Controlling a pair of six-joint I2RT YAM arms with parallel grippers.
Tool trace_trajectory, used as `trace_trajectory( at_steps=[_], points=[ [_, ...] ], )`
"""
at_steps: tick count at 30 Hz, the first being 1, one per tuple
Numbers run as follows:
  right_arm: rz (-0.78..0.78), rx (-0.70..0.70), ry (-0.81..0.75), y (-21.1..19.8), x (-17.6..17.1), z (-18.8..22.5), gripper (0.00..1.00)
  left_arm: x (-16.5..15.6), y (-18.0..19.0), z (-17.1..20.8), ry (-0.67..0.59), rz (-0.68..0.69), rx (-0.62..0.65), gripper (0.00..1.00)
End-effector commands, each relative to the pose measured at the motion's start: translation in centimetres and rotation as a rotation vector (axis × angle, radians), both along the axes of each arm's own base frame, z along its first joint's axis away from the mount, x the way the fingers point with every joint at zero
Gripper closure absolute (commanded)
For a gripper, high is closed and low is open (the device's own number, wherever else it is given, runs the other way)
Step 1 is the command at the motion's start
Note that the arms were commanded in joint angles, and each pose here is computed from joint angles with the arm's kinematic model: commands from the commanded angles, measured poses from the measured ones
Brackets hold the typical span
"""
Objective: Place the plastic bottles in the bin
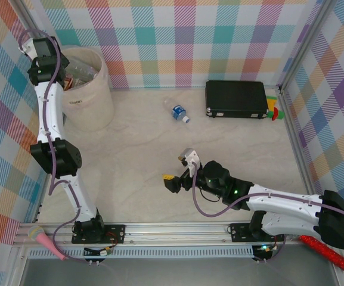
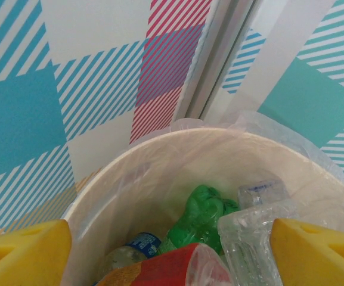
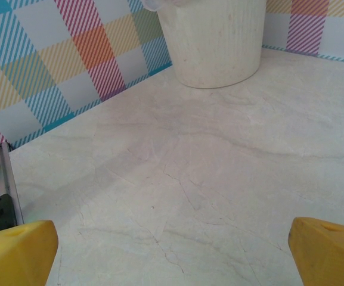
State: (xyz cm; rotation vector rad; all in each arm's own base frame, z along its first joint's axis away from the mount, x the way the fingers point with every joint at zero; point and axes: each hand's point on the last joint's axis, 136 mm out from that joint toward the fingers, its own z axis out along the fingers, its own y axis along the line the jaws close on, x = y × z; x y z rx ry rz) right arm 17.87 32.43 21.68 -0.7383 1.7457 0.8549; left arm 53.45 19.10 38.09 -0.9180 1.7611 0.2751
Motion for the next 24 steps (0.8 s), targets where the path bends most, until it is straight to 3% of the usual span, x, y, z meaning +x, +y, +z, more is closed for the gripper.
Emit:
trace_trajectory(
  at_steps=[1,5,7,19,24],
  points=[
    [-0.002,0.038,0.0,0.2,0.2,0.9,0.01,-1.6,-0.2,3.4,-0.057,-0.015,0.015,0.14],
    [-0.014,0.031,0.002,0.2,0.4,0.7,0.01,-1.8,-1.5,3.2,-0.092,-0.06,-0.074,0.13],
    [-0.017,0.029,0.006,0.3,0.5,0.7,0.01,-2.2,-2.1,2.9,-0.109,-0.062,-0.12,0.01],
    [-0.146,0.015,-0.044,-1.8,2.3,2.5,0.01,-7.7,-11.8,2.0,-0.162,-0.237,-0.205,0.0],
    [-0.267,-0.068,0.023,-3.6,4.6,2.6,0.01,-11.3,-16.9,0.3,-0.122,-0.361,-0.215,0.0]
  ],
)
